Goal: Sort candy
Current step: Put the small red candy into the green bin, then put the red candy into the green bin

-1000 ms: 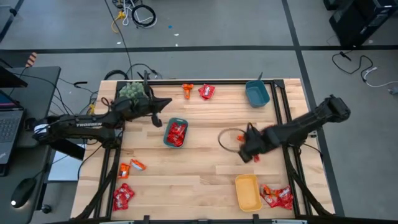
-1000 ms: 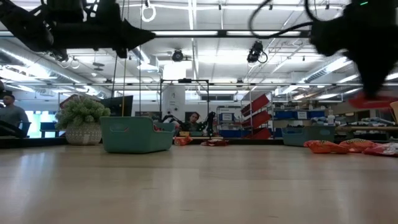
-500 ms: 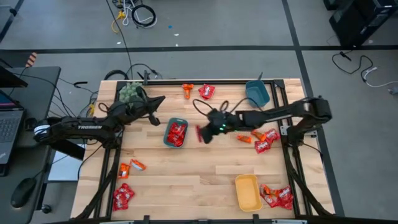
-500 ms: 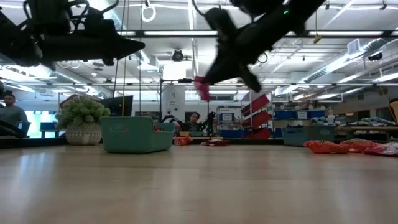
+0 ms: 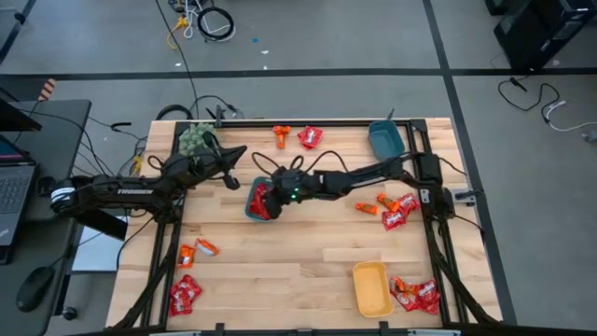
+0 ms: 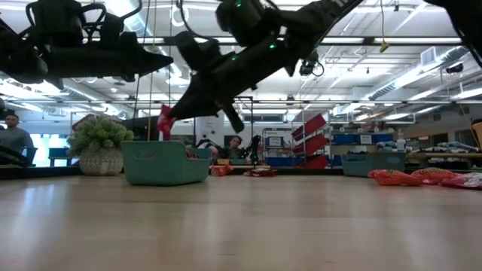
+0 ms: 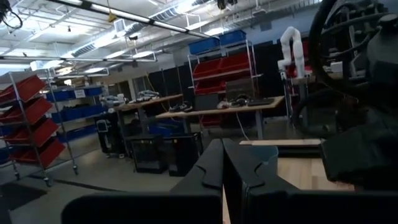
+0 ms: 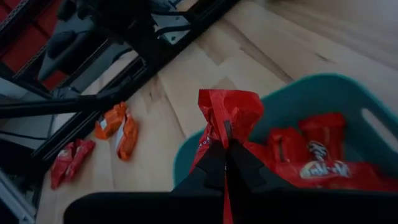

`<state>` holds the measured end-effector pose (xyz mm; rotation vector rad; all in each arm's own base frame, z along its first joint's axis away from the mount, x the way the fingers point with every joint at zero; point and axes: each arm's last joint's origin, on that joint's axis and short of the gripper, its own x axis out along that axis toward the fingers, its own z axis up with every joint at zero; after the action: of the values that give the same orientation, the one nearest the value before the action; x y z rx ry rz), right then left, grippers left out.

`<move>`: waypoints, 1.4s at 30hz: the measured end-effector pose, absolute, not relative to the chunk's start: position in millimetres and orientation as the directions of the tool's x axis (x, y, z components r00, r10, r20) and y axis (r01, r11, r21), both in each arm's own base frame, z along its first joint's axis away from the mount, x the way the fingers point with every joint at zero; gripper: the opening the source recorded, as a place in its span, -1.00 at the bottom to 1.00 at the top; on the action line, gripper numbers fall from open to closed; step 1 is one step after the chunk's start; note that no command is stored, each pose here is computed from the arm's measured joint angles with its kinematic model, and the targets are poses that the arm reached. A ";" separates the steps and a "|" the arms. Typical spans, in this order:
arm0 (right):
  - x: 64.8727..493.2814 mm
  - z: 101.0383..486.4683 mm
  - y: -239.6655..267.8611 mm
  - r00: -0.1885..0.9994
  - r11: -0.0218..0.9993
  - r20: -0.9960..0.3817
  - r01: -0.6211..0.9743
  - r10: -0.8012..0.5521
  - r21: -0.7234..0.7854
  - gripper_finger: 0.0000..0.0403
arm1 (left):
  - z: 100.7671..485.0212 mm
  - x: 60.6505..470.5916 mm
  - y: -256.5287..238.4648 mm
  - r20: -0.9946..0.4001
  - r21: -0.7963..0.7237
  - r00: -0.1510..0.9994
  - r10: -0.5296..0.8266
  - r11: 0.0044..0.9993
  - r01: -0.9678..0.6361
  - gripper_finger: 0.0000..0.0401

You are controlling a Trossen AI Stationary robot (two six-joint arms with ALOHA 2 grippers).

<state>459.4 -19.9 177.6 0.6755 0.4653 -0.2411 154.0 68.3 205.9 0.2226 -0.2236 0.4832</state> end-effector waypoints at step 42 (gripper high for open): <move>306.3 254.2 100.9 0.416 0.856 -0.906 0.440 0.076 0.273 -0.97 | 201.8 155.2 68.1 0.222 0.181 0.875 0.430 0.864 -0.471 -1.00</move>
<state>306.3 100.9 254.2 0.5220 1.1312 -0.2417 155.2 68.1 201.8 0.2338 -0.1773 0.4749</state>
